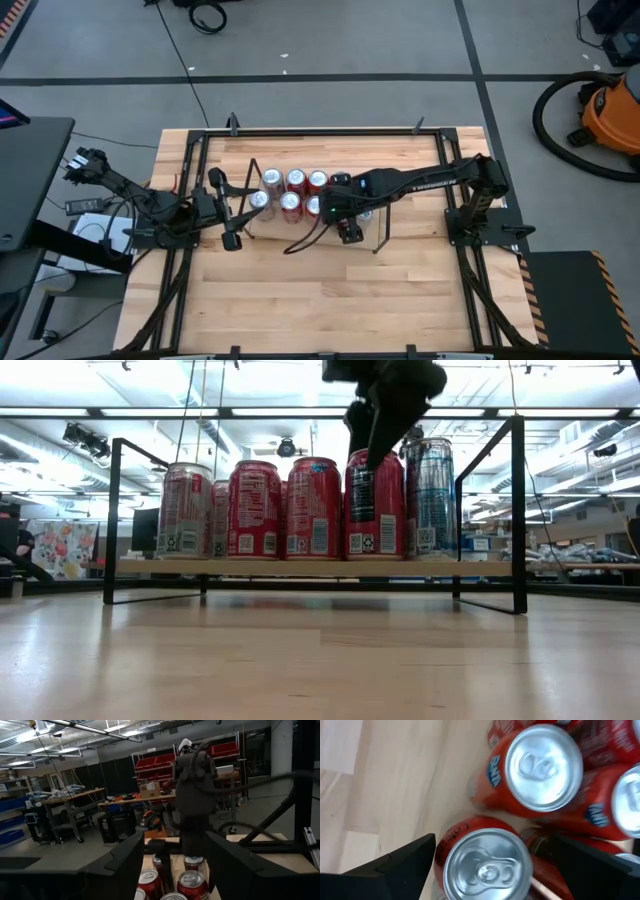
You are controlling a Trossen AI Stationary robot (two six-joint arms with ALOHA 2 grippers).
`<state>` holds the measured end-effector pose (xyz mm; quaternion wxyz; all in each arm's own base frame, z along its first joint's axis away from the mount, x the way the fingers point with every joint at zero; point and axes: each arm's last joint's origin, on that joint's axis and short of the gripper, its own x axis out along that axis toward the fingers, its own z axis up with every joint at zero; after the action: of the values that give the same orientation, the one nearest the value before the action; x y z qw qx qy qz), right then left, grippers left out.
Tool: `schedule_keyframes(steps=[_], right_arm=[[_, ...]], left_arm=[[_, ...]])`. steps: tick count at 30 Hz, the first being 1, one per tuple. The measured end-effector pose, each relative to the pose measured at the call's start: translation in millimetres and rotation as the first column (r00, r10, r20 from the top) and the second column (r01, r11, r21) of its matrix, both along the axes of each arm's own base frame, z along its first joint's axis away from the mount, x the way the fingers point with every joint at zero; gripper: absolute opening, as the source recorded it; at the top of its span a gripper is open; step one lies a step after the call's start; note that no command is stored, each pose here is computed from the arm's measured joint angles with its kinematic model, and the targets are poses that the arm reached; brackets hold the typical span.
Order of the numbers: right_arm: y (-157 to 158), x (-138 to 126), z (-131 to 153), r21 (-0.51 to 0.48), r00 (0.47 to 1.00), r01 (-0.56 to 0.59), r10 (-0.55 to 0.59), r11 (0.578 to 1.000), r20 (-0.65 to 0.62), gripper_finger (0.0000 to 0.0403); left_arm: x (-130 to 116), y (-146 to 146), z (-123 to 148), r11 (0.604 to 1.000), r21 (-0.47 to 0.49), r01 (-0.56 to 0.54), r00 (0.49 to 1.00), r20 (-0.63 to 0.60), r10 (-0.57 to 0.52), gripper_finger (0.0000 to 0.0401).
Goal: Place canned beverage on shelf
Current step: Put the red-black soda can on the shelf aligned with the other red-black soda can
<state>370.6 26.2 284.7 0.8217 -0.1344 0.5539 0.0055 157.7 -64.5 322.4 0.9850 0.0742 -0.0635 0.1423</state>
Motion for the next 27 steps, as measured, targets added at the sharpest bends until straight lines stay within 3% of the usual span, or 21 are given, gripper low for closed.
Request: schedule_keyframes(steps=[7, 15, 22, 27], right_arm=[[6.0, -0.8, 20.7, -0.064, 1.0, 0.004, -0.003, 0.998, 0.027, 0.0399], [23.1, -2.4, 24.0, -0.053, 0.999, -0.015, 0.017, 0.998, 0.043, 0.0398], [41.5, -5.8, 25.4, -0.21, 0.998, -0.007, 0.021, 0.978, 0.067, 0.0398], [50.1, -7.4, 25.2, -0.218, 0.997, 0.006, 0.012, 0.976, 0.08, 0.0398]], left_arm=[[0.1, 0.0, -0.3, 1.0, 0.001, 0.0, 1.0, -0.003, 0.0, 0.0215], [0.0, 0.0, -0.3, 1.0, -0.001, 0.001, 1.0, -0.002, -0.001, 0.0215], [0.0, 0.0, -0.3, 1.0, -0.001, 0.001, 1.0, -0.002, -0.001, 0.0215], [0.0, 0.0, -0.3, 1.0, -0.002, 0.0, 1.0, -0.002, 0.0, 0.0215]])
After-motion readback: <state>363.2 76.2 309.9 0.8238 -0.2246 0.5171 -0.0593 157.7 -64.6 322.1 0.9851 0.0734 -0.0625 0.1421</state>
